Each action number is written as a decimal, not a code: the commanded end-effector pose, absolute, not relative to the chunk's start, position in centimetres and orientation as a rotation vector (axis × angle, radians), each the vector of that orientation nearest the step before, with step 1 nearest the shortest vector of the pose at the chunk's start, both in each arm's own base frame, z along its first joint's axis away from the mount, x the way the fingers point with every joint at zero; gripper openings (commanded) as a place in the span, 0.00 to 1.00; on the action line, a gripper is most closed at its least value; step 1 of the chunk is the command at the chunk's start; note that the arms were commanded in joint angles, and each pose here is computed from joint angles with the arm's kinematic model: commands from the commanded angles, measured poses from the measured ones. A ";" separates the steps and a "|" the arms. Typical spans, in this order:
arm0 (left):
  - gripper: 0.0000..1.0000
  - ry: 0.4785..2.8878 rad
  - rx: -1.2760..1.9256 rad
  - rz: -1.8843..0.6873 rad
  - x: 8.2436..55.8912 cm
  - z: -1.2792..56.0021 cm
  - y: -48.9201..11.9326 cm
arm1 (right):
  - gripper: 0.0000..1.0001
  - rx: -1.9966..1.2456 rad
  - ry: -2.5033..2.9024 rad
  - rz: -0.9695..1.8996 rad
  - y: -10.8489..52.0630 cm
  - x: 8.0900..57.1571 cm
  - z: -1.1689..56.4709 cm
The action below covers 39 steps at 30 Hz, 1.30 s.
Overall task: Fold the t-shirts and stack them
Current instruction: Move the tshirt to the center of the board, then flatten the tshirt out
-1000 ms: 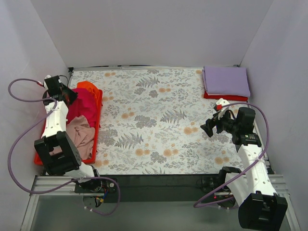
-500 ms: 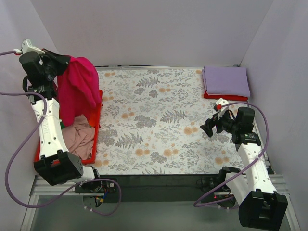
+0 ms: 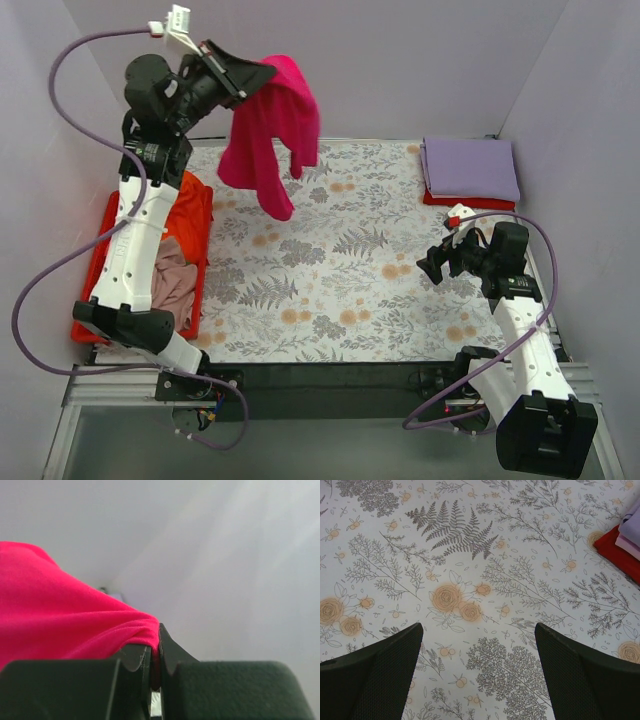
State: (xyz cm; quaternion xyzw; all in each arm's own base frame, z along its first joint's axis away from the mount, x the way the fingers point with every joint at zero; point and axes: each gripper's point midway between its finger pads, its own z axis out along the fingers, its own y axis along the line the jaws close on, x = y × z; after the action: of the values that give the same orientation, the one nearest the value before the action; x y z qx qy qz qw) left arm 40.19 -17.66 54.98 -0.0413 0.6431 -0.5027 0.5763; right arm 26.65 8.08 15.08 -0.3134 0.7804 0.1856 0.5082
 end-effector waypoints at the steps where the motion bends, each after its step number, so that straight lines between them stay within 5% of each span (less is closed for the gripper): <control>1: 0.00 1.477 0.055 -1.316 36.4 57.1 -23.1 | 0.98 -0.762 1.841 0.415 7.9 27.3 15.8; 10: 0.00 1.661 0.124 -1.441 34.0 49.6 -31.4 | 0.98 -0.754 1.841 0.330 6.8 27.7 16.1; 15: 0.00 1.838 0.026 -1.424 34.0 37.3 -31.2 | 0.98 -0.740 1.852 0.305 6.2 27.9 15.9; 21: 0.30 2.221 -0.299 -0.984 35.1 16.5 -23.8 | 0.98 -0.787 1.849 0.366 7.0 27.4 15.0; 25: 0.38 2.212 -0.220 -0.779 34.5 16.6 -20.8 | 0.98 -0.922 1.799 0.552 9.5 25.3 14.3; 26: 0.50 2.200 -0.189 -0.735 34.3 17.3 -20.2 | 0.98 -0.952 1.787 0.608 10.1 24.7 14.1; 33: 0.50 2.275 0.111 -0.970 29.1 17.8 -23.5 | 0.97 -0.962 1.798 0.777 11.5 23.5 13.3; 39: 0.50 2.464 0.291 -1.014 22.4 12.3 -28.5 | 0.96 -0.957 1.847 0.820 11.8 23.6 12.3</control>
State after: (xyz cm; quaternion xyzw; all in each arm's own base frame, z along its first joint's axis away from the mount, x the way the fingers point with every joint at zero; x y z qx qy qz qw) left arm 26.34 -27.05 15.39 0.0687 0.8774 -0.3759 0.2902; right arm 23.85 11.15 11.70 -0.3768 0.7543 0.3106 0.4389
